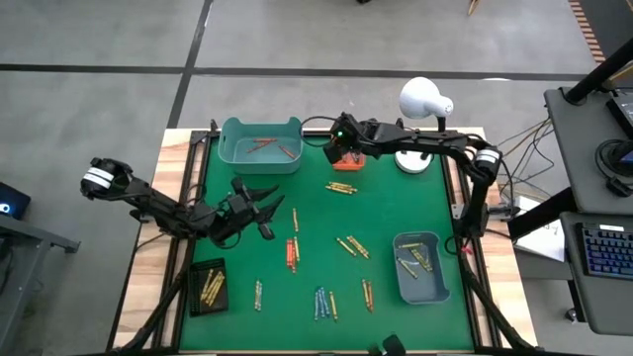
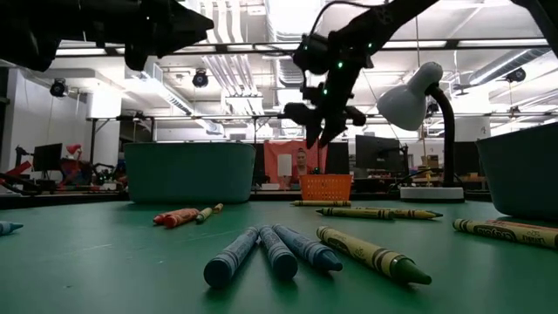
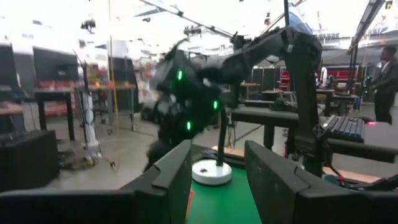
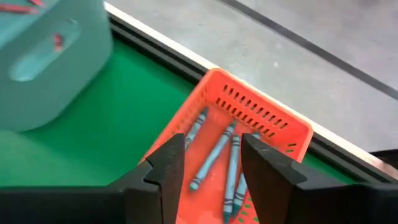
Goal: Sort crayons
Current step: Put the yellow crayon into the black bin
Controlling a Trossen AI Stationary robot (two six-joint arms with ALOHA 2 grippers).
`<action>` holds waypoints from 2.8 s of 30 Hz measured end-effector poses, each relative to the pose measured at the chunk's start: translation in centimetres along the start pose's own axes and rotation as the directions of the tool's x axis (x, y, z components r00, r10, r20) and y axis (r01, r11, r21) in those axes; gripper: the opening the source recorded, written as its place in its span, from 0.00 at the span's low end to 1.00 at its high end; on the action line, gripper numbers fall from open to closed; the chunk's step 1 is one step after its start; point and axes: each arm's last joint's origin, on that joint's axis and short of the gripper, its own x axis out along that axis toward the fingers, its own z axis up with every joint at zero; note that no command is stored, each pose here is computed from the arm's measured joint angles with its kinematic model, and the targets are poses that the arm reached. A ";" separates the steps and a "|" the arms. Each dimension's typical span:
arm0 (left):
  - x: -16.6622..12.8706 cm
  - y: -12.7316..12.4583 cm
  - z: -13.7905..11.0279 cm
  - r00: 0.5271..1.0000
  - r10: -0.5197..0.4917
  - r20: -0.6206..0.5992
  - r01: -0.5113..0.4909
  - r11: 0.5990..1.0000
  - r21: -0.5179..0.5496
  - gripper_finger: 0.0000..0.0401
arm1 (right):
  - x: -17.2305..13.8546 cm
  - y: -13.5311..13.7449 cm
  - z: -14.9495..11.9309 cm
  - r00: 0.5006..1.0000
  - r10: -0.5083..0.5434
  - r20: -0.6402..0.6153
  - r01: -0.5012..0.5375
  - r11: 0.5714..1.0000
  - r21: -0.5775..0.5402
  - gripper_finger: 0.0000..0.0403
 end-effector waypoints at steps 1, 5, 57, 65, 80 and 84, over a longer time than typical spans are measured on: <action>0.1 0.0 -0.1 1.000 0.000 -0.009 -0.001 1.000 -0.017 0.33 | -0.4 0.1 0.1 1.000 0.016 0.004 -0.016 1.000 0.000 0.37; 0.6 -0.6 -0.8 0.999 0.001 -0.053 -0.006 0.995 -0.098 0.33 | -2.5 0.7 0.4 0.996 0.086 0.026 -0.085 0.996 -0.025 0.39; 8.9 -4.0 -11.0 0.312 0.354 -0.882 -0.555 0.821 0.133 0.32 | -14.5 5.1 -2.7 0.947 0.317 0.058 -0.283 0.905 -0.318 0.35; 8.1 -3.5 -12.6 0.346 0.333 -0.877 -0.579 0.812 0.079 0.32 | -14.5 5.1 -2.7 0.947 0.316 0.058 -0.282 0.904 -0.320 0.35; 7.4 -3.3 -14.7 0.327 0.412 -0.850 -0.529 0.826 0.197 0.13 | -14.1 5.1 -3.0 0.950 0.309 0.046 -0.278 0.904 -0.325 0.35; 7.5 -3.2 -14.0 0.329 0.405 -0.853 -0.496 0.843 0.209 0.02 | -13.7 5.1 -3.6 0.954 0.298 0.029 -0.272 0.903 -0.332 0.35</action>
